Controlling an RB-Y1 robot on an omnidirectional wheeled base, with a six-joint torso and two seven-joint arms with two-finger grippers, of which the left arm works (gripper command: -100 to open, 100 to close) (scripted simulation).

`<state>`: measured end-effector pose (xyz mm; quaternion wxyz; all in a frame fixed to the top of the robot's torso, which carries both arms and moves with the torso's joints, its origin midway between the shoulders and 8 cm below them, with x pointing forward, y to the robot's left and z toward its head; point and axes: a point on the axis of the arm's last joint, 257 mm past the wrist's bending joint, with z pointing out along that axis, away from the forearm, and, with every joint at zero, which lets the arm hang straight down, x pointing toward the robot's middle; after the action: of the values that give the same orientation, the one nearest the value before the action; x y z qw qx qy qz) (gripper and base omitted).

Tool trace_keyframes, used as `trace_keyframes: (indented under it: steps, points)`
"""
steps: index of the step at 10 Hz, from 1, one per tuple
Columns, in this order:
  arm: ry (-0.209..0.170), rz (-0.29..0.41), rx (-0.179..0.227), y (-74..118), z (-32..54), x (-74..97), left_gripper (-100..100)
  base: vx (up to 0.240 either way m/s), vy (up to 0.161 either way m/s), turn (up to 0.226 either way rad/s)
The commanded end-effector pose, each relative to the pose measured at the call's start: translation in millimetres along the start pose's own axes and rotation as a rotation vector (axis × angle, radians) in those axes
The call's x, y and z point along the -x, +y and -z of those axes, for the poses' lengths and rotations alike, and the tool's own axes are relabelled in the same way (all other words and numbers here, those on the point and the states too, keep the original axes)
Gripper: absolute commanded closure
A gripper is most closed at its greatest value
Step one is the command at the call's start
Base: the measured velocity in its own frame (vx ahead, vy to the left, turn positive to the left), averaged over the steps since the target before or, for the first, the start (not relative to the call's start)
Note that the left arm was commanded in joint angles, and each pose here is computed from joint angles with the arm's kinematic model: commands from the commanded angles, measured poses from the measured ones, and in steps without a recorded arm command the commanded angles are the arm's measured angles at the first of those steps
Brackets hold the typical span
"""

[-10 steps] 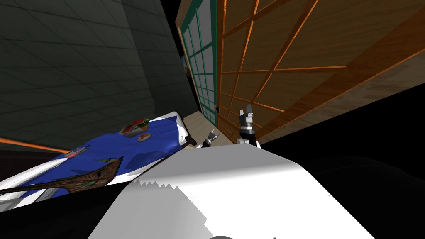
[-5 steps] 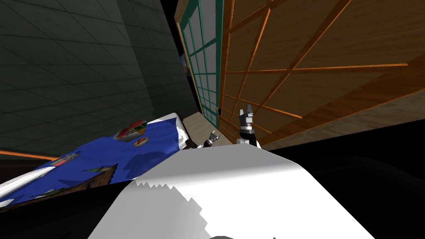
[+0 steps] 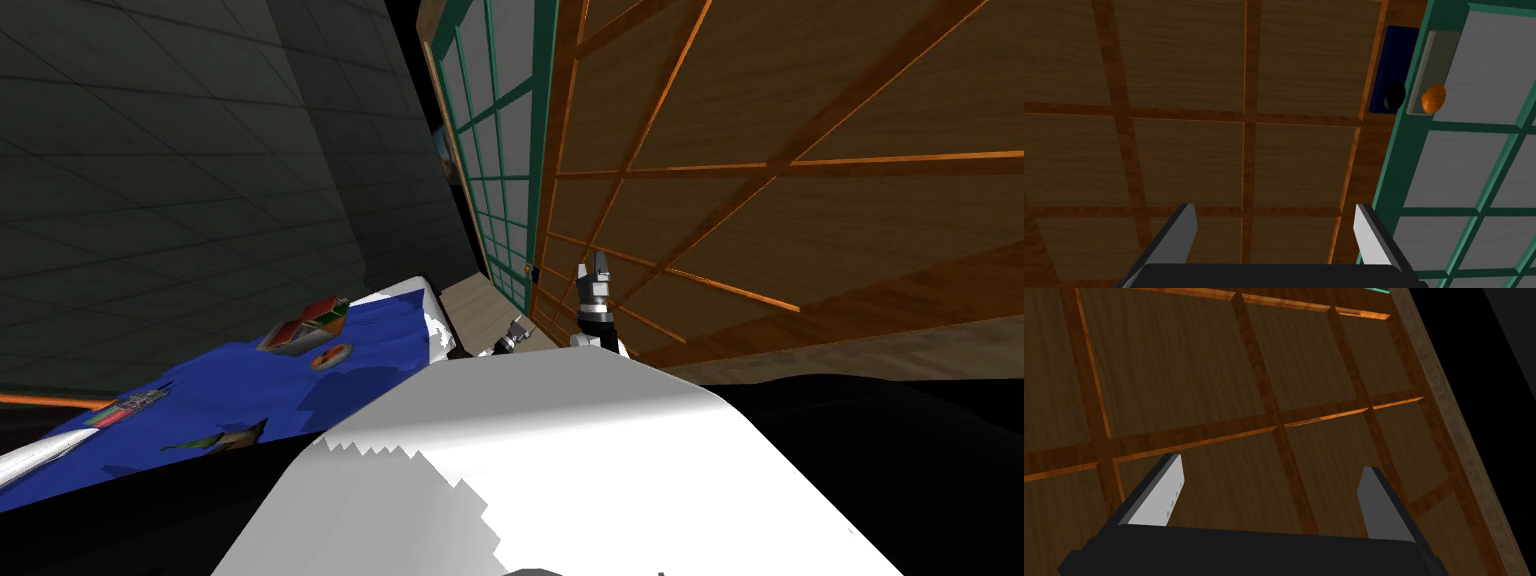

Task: Push the door open

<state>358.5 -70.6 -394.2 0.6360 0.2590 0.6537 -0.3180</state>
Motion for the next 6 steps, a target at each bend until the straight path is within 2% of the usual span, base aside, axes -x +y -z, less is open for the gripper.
trace_keyframes:
  steps: [1,6]
  points:
    - [0.006,-0.018,-0.013,-5.1,-1.5,-2.4,-100,0.187,0.105,-0.006]
    - [0.015,-0.05,-0.042,-20.8,-8.0,-6.6,-100,0.206,0.092,-0.006]
